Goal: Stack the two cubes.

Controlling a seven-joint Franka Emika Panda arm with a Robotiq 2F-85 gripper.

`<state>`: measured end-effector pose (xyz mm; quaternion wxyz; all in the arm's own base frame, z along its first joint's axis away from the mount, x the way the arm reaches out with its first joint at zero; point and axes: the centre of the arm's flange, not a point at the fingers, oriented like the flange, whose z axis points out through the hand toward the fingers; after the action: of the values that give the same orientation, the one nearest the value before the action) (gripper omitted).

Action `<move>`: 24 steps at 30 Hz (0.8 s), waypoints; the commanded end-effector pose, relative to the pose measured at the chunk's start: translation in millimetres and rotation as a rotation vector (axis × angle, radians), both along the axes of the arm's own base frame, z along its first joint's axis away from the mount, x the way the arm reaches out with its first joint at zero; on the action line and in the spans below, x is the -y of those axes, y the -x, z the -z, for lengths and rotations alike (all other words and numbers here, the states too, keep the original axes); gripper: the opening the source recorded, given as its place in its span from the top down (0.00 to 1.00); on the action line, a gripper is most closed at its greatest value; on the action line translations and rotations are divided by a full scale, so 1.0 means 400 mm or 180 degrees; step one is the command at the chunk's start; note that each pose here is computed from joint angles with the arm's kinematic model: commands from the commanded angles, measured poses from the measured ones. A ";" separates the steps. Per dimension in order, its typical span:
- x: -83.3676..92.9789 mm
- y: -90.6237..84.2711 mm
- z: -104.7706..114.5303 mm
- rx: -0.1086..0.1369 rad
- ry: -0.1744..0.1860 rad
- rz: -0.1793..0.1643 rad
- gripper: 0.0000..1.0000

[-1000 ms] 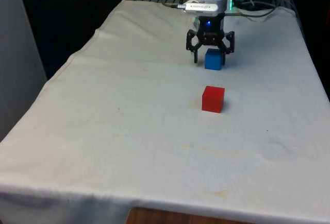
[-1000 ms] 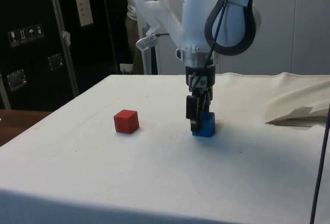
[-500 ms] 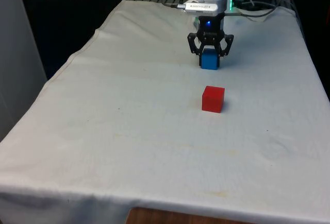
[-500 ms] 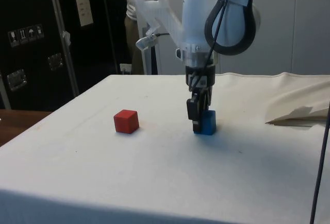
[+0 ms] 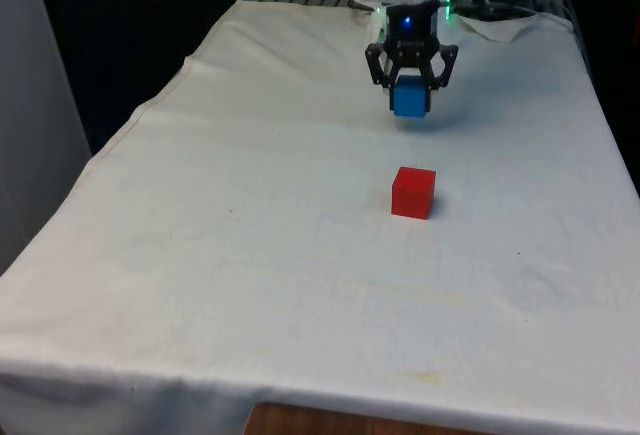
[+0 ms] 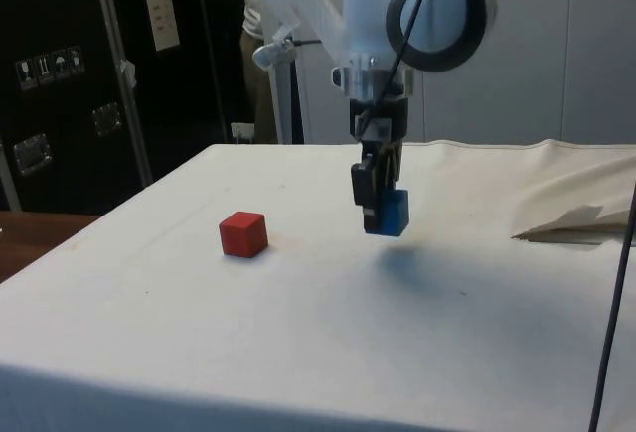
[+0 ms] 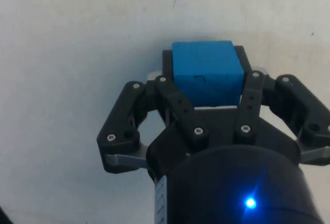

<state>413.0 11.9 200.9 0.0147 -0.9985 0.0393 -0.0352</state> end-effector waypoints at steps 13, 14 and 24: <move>-0.004 -0.005 -0.108 -0.0024 -0.0045 -0.0019 1.00; -0.005 -0.005 -0.115 -0.0024 -0.0048 -0.0024 1.00; -0.022 -0.022 -0.180 -0.0034 -0.0060 -0.0090 1.00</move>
<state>421.9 20.7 272.5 0.0297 -0.9987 0.0263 -0.0323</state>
